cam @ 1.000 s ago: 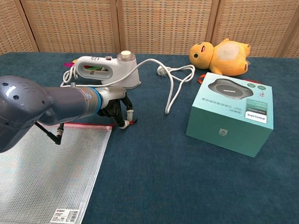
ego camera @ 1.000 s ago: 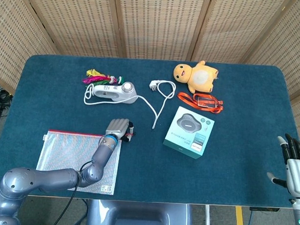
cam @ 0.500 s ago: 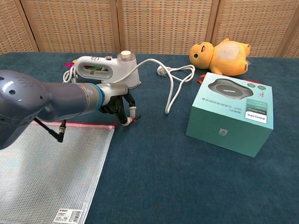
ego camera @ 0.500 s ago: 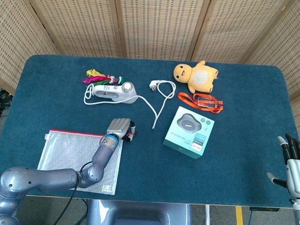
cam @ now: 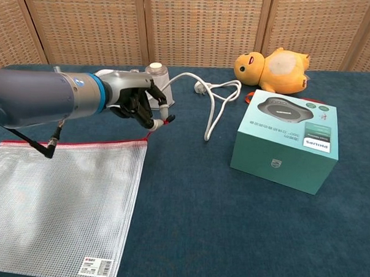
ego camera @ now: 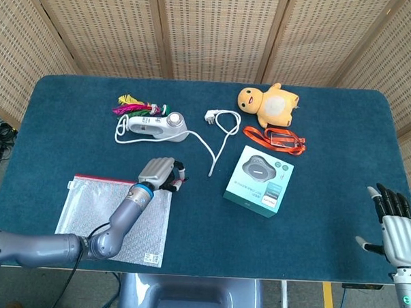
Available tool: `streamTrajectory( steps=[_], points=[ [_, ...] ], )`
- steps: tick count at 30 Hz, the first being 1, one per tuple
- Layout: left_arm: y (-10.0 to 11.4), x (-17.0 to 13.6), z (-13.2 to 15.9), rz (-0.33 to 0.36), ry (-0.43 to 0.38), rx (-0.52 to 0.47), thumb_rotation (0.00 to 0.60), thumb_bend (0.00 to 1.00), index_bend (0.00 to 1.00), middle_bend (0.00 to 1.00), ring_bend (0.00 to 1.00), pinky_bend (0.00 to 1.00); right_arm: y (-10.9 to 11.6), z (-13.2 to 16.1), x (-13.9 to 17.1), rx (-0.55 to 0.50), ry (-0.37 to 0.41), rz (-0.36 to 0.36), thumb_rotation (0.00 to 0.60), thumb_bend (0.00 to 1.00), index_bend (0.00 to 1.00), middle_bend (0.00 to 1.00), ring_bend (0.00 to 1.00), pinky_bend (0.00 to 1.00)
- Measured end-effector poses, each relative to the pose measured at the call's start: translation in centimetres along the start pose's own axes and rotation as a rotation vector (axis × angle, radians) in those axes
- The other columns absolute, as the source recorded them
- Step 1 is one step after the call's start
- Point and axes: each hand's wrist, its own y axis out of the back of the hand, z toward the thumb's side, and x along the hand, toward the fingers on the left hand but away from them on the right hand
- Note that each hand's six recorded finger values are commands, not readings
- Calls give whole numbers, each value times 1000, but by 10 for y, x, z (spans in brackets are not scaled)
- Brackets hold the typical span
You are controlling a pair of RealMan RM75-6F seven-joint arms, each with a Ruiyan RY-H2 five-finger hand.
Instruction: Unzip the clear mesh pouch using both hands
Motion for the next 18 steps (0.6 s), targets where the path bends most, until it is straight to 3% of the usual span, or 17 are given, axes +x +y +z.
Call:
streamTrajectory(
  steps=[2,6,9,14,18],
  points=[
    [9,-9,6,19,-38,-5,600,644,945,1000,949,997,2,5,-10,-13,22,13,600,0,67,367,263,163],
    [28,-24,15,61,-95,-15,600,645,945,1000,949,997,8,23,-29,-59,80,47,600,0,95,537,481,610],
    [35,-31,22,77,-129,-30,600,645,945,1000,949,997,8,41,-43,-123,128,101,600,0,109,620,619,800],
    [42,-45,39,80,-191,-67,600,645,945,1000,949,997,1,79,-67,-251,201,263,600,0,183,710,742,953],
    [45,-53,52,82,-229,-94,600,645,945,1000,948,997,-8,115,-89,-326,239,407,600,0,226,756,803,1000]
  ],
)
